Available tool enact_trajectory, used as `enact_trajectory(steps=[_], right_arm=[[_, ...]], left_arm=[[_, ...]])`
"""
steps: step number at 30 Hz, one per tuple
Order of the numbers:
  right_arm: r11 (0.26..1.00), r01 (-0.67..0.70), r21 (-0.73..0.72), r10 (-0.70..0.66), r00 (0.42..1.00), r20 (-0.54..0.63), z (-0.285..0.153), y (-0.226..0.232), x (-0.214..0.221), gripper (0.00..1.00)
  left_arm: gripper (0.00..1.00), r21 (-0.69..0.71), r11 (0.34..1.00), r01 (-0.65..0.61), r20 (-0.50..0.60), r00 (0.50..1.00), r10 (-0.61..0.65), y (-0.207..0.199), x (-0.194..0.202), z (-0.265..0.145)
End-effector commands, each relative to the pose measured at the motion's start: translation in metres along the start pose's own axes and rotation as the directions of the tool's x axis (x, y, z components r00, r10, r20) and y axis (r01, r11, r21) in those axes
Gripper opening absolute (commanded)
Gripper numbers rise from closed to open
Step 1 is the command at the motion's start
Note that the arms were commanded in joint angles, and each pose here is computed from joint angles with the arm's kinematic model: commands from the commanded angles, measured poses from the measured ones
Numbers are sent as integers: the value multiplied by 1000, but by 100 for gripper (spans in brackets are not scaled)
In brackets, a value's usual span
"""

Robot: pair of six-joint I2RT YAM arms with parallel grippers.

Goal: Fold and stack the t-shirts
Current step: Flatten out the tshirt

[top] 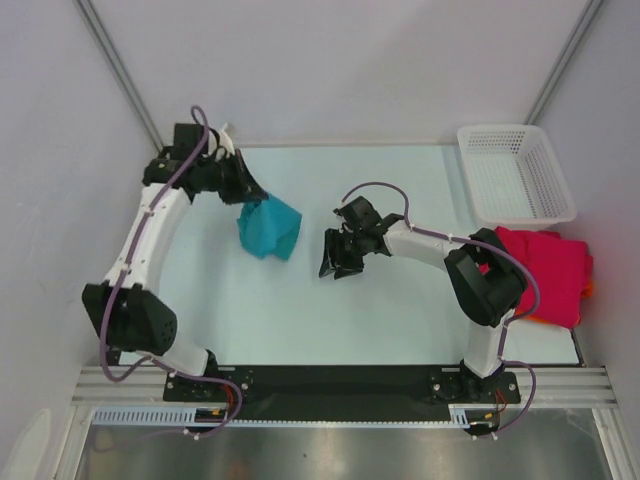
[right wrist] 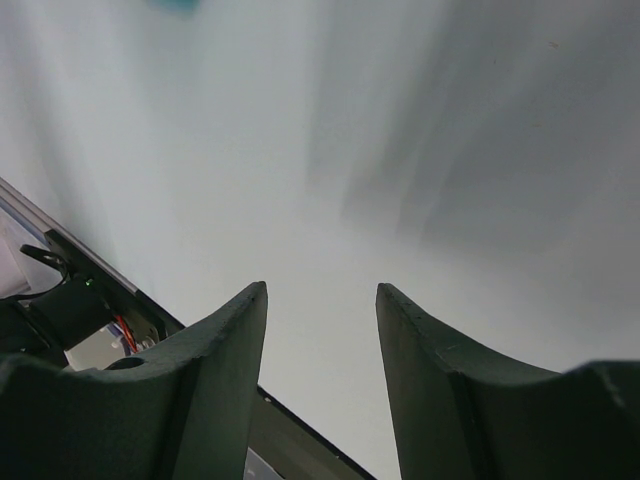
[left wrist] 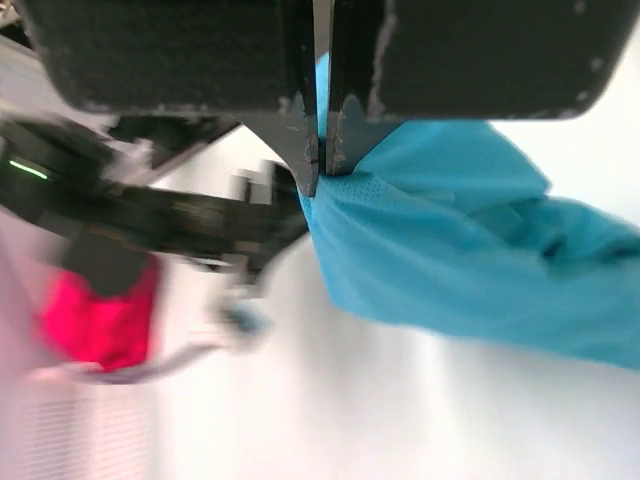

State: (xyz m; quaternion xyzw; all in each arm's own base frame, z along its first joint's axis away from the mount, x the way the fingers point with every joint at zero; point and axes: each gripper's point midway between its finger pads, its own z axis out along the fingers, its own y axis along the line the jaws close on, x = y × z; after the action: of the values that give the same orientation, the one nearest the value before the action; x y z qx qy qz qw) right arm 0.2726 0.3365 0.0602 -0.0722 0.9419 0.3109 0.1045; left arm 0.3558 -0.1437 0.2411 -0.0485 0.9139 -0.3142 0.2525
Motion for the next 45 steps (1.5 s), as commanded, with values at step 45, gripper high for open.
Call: enact_trajectory(steps=[45], right_arm=[[999, 43, -24, -38, 982, 186, -34, 47, -47, 57]], left_arm=[[22, 123, 965, 233, -168, 963, -211, 41, 134, 20]])
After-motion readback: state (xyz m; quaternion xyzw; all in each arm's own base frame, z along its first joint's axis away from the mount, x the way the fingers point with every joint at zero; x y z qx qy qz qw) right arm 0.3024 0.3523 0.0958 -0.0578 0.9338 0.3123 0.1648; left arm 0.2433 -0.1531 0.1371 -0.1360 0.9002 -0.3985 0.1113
